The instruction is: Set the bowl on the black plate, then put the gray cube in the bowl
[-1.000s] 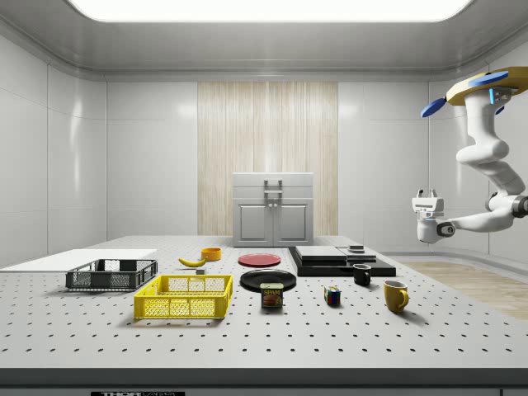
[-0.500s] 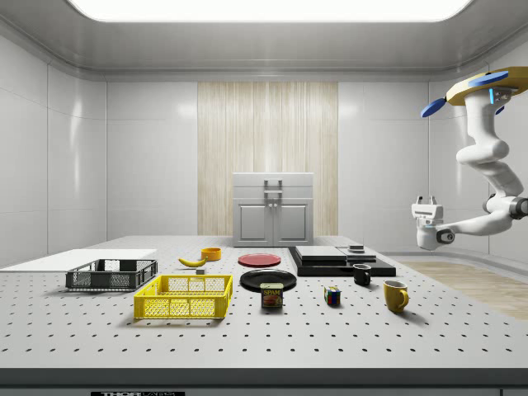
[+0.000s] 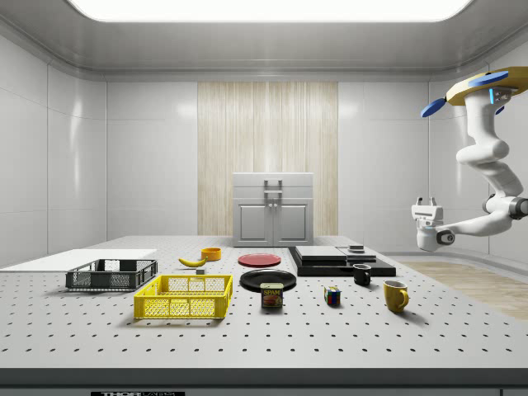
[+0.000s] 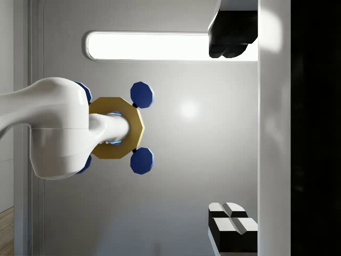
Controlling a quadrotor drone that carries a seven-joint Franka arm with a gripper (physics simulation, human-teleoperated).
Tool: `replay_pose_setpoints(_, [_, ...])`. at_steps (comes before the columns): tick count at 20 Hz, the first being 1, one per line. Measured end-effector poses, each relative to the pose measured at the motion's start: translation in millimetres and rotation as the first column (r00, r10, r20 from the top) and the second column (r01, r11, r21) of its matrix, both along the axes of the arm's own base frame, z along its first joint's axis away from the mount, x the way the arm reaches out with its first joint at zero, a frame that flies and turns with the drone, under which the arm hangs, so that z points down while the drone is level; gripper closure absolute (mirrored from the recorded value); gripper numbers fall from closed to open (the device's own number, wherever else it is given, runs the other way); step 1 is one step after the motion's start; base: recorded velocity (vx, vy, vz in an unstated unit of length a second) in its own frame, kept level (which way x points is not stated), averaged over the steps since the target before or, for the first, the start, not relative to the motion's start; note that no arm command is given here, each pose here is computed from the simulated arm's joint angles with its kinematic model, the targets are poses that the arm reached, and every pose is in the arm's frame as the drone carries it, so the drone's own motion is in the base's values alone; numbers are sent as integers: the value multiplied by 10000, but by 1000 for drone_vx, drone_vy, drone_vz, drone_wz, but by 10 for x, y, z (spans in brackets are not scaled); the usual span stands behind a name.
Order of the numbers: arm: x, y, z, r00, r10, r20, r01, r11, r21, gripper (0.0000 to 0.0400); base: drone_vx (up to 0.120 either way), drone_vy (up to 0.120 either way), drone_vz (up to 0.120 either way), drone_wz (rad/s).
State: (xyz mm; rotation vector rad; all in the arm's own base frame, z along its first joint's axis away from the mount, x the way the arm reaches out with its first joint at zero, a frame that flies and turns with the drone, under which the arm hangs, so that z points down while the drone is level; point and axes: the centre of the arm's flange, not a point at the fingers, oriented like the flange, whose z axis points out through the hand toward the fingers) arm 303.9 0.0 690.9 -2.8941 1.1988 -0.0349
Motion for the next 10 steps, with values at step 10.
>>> replay_pose_setpoints(10, [-7, 2, 4, 10000, 0, 76, 0, 10000, -18, 0, 0, 0, 0, 0])
